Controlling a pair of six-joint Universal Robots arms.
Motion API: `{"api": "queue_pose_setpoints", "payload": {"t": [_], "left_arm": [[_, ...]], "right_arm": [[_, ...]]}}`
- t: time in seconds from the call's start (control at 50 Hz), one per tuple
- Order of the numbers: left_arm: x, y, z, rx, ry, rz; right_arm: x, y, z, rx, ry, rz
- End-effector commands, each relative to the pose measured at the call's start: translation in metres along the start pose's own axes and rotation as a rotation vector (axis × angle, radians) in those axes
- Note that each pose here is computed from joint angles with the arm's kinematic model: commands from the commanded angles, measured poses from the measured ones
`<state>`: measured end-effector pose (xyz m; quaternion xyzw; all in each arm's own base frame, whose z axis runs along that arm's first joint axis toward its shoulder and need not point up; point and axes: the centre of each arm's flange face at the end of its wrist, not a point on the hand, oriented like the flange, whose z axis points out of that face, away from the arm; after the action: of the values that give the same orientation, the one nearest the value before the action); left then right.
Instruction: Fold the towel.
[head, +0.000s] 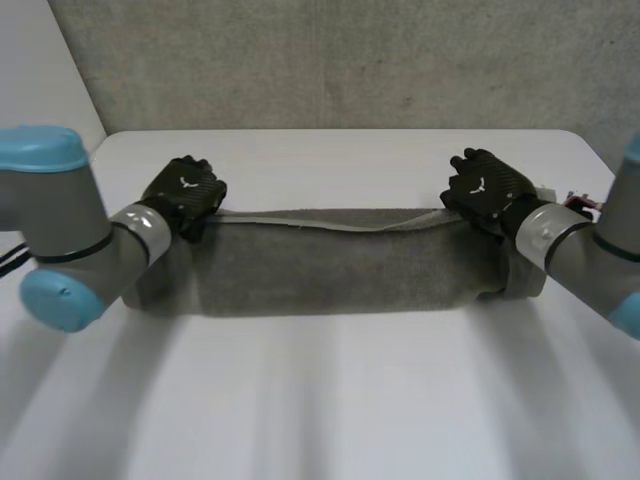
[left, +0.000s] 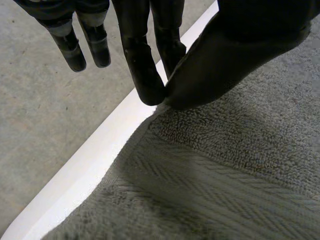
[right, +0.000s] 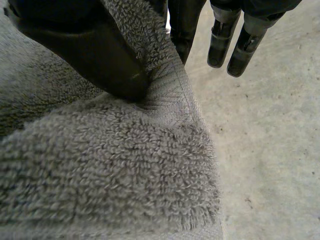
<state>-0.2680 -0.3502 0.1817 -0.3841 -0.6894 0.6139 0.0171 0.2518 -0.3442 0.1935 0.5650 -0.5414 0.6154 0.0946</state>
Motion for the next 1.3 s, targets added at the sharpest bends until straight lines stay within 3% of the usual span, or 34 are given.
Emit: {"api": "queue_pose_setpoints", "payload": {"t": [0.02,0.26,0.6,0.76,0.94,1.16,1.3], "left_arm": [[0.009,0.013,0.039,0.066,-0.022,0.021],[0.019,0.024,0.072,0.129,-0.089,0.044],[0.036,0.029,0.071,0.114,-0.056,0.045],[0.031,0.026,0.067,0.105,-0.082,0.043],[0.019,0.013,0.061,0.12,-0.117,0.043],[0.021,0.01,0.043,0.096,-0.101,0.036],[0.021,0.006,0.026,0.08,-0.095,0.027]], "right_arm": [[-0.015,0.023,0.029,-0.002,-0.014,0.007],[-0.014,0.044,0.059,-0.007,0.103,-0.031],[-0.035,0.06,0.069,-0.019,0.066,-0.003],[-0.004,0.048,0.074,0.09,0.203,0.184],[0.013,0.045,0.069,0.15,0.197,0.261],[0.035,0.067,0.057,0.085,0.273,0.437],[0.033,0.064,0.015,-0.032,0.223,0.533]]}}
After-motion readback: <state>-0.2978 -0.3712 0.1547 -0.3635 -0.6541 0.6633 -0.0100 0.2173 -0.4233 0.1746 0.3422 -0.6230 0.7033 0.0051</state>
